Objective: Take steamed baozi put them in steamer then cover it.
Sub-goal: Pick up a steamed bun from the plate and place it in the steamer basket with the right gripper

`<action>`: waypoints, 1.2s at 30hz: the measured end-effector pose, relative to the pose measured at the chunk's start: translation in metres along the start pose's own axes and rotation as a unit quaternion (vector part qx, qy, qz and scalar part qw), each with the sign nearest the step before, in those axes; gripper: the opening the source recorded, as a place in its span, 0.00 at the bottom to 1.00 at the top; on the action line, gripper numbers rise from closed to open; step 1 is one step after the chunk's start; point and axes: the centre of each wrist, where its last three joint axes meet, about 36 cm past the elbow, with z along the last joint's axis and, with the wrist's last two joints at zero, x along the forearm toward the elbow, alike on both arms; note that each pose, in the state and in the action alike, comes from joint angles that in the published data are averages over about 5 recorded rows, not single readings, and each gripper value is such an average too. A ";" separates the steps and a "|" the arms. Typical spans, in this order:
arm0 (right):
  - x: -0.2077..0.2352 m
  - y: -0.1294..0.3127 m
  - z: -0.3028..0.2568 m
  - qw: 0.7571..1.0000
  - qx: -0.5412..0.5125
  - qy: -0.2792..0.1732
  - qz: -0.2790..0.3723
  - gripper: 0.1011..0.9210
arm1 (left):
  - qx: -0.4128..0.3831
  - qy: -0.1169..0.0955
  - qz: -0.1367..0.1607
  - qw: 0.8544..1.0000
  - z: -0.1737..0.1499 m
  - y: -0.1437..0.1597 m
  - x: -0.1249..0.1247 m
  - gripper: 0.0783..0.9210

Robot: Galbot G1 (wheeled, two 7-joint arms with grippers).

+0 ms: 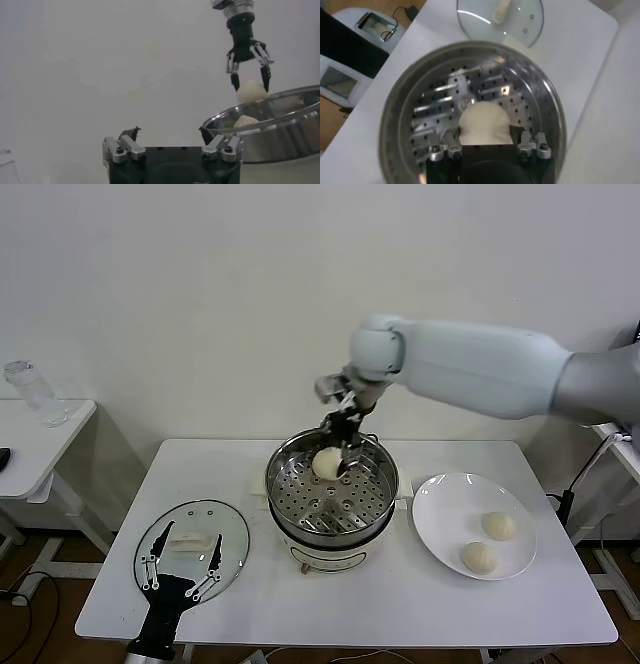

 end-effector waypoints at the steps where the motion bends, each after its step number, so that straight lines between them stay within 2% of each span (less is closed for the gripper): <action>1: -0.006 -0.001 -0.004 1.000 0.000 0.001 0.000 0.71 | 0.000 0.000 -0.001 1.000 0.000 0.000 0.000 0.88; 15: -0.067 -0.001 -0.042 1.000 0.004 0.009 0.003 0.71 | -0.005 -0.001 -0.007 1.000 0.004 0.001 0.000 0.88; 21: -0.076 0.002 -0.046 1.000 0.006 0.008 0.006 0.83 | -0.005 -0.002 -0.008 1.000 0.007 0.001 0.000 0.88; 23: -0.073 0.003 -0.046 1.000 0.007 0.007 0.008 0.87 | -0.005 -0.002 -0.009 1.000 0.007 0.001 0.000 0.88; 29: -0.043 0.010 -0.032 1.000 0.012 0.004 0.024 0.88 | -0.004 -0.005 -0.010 1.000 0.005 0.000 -0.001 0.88; 36: 0.020 0.035 0.035 0.999 -0.001 0.014 0.045 0.88 | 0.001 -0.009 -0.006 1.000 0.002 -0.003 -0.003 0.88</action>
